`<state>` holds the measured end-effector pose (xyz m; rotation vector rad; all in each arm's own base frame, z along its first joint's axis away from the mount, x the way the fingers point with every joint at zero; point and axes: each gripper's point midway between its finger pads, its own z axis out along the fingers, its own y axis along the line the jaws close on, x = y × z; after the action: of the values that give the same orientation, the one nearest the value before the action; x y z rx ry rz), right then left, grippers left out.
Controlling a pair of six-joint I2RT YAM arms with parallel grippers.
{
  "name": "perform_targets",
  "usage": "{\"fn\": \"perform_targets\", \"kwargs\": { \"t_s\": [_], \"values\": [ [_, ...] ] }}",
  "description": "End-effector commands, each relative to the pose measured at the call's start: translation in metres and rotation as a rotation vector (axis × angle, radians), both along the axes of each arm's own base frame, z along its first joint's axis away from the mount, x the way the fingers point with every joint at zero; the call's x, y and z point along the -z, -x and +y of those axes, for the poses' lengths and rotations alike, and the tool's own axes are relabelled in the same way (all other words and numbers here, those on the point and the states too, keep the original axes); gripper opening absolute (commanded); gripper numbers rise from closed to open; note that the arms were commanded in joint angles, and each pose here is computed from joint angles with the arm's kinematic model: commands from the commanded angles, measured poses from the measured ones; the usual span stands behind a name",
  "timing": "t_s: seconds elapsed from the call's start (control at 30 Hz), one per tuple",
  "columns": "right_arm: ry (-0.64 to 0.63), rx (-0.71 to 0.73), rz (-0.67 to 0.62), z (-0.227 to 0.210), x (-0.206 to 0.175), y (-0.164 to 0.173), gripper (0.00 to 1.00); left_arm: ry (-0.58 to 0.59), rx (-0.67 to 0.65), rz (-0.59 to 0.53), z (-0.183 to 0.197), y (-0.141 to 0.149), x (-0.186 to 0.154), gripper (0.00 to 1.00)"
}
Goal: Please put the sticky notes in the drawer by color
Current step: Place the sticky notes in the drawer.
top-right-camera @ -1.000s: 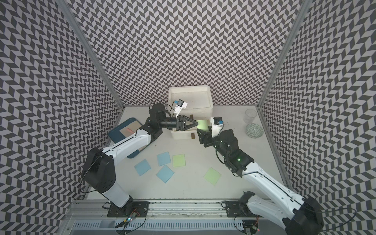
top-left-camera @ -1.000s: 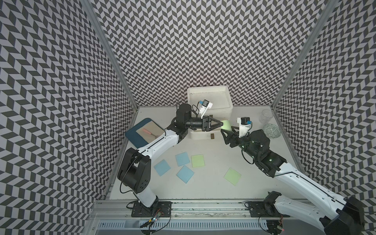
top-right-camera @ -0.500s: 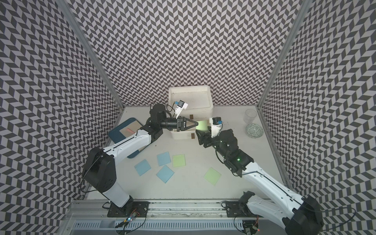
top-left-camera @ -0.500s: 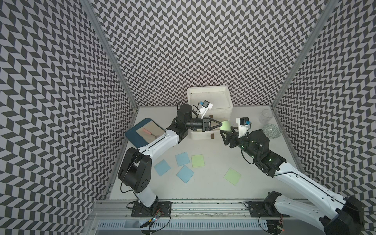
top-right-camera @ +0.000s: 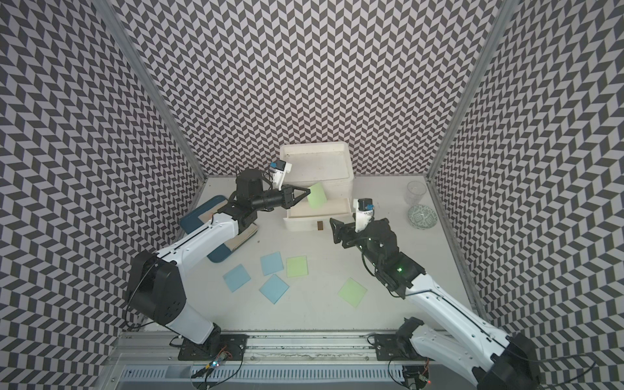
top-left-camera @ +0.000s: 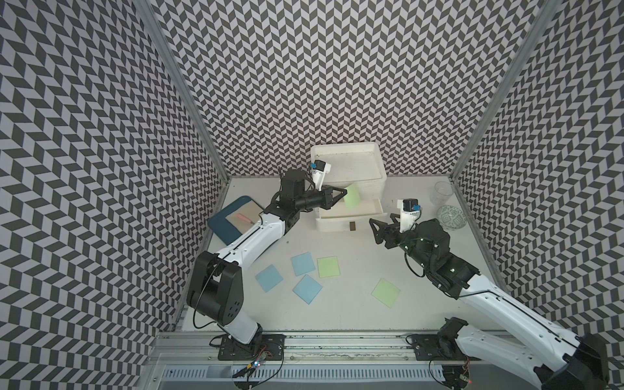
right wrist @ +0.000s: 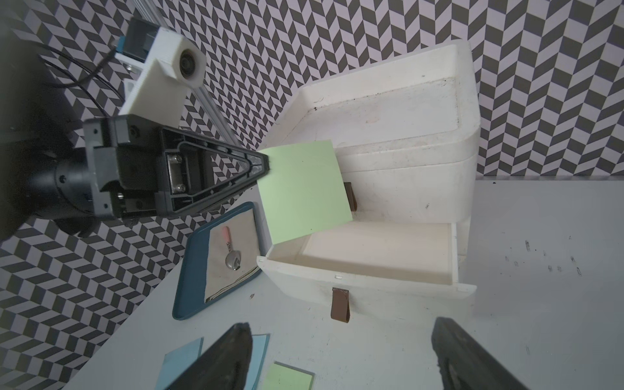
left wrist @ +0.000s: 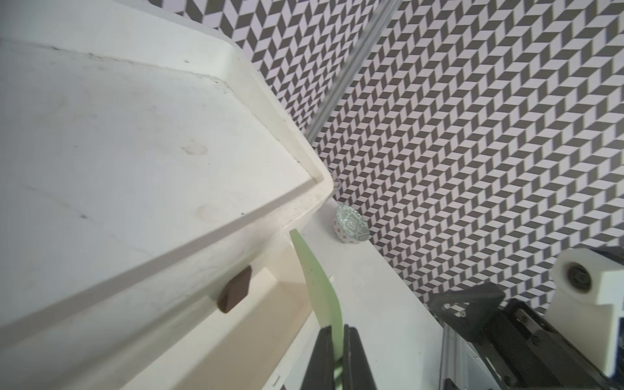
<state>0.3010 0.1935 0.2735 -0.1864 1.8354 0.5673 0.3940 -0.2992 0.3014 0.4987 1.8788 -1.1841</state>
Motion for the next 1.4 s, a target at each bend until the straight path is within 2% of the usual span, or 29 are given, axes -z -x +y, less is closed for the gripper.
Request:
{"fn": "perform_targets", "kwargs": {
  "t_s": [0.0,0.17,0.23,0.3,0.37,0.43,0.47,0.5,0.53,0.63,0.73,0.87,0.93,1.0,1.17,1.37],
  "values": [
    [-0.007,0.022,-0.009,-0.007,0.003,0.003,0.88,-0.126,-0.109,-0.054,0.014,-0.013,0.009,0.04],
    [0.001,0.024,-0.003,-0.01,0.011,0.004,0.88,-0.182,-0.151,-0.069,0.02,-0.018,0.017,0.05],
    [-0.001,0.019,0.001,-0.009,0.013,0.004,0.88,-0.196,-0.152,-0.077,0.019,-0.018,0.019,0.09],
    [-0.003,0.006,0.003,-0.007,0.015,0.004,0.88,-0.213,-0.161,-0.076,0.02,-0.021,0.024,0.17],
    [-0.001,-0.001,0.011,-0.005,0.018,0.004,0.88,-0.233,-0.175,-0.071,0.022,-0.024,0.027,0.31],
    [0.003,-0.005,0.02,-0.004,0.022,0.004,0.88,-0.239,-0.178,-0.072,0.023,-0.025,0.027,0.4],
    [0.005,-0.008,0.026,-0.004,0.024,0.005,0.88,-0.238,-0.179,-0.075,0.023,-0.025,0.025,0.6],
    [0.008,-0.01,0.034,-0.004,0.028,0.005,0.88,-0.236,-0.179,-0.076,0.023,-0.024,0.024,0.96],
    [0.007,-0.012,0.044,-0.004,0.031,0.007,0.88,-0.236,-0.179,-0.078,0.024,-0.024,0.023,1.0],
    [0.0,-0.036,0.108,-0.001,0.049,0.013,0.89,-0.221,-0.177,-0.085,0.024,-0.021,0.016,1.0],
    [0.009,-0.091,0.231,0.007,0.084,0.024,0.89,-0.199,-0.165,-0.093,0.023,-0.017,0.007,1.0],
    [0.062,-0.106,0.484,0.009,0.143,0.042,0.92,-0.186,-0.168,-0.088,0.025,-0.015,0.002,1.0],
    [0.135,-0.088,0.622,0.004,0.167,0.053,0.93,-0.182,-0.18,-0.073,0.028,-0.017,0.002,1.0],
    [0.198,-0.053,0.705,-0.003,0.183,0.064,0.94,-0.177,-0.203,-0.054,0.035,-0.02,0.002,1.0],
    [0.229,-0.026,0.815,0.008,0.186,0.087,0.95,-0.169,-0.258,-0.021,0.051,-0.027,0.002,1.0],
    [0.319,0.121,0.944,-0.018,0.205,0.113,0.96,-0.171,-0.288,-0.024,0.058,-0.027,-0.002,1.0]
  ]
}}
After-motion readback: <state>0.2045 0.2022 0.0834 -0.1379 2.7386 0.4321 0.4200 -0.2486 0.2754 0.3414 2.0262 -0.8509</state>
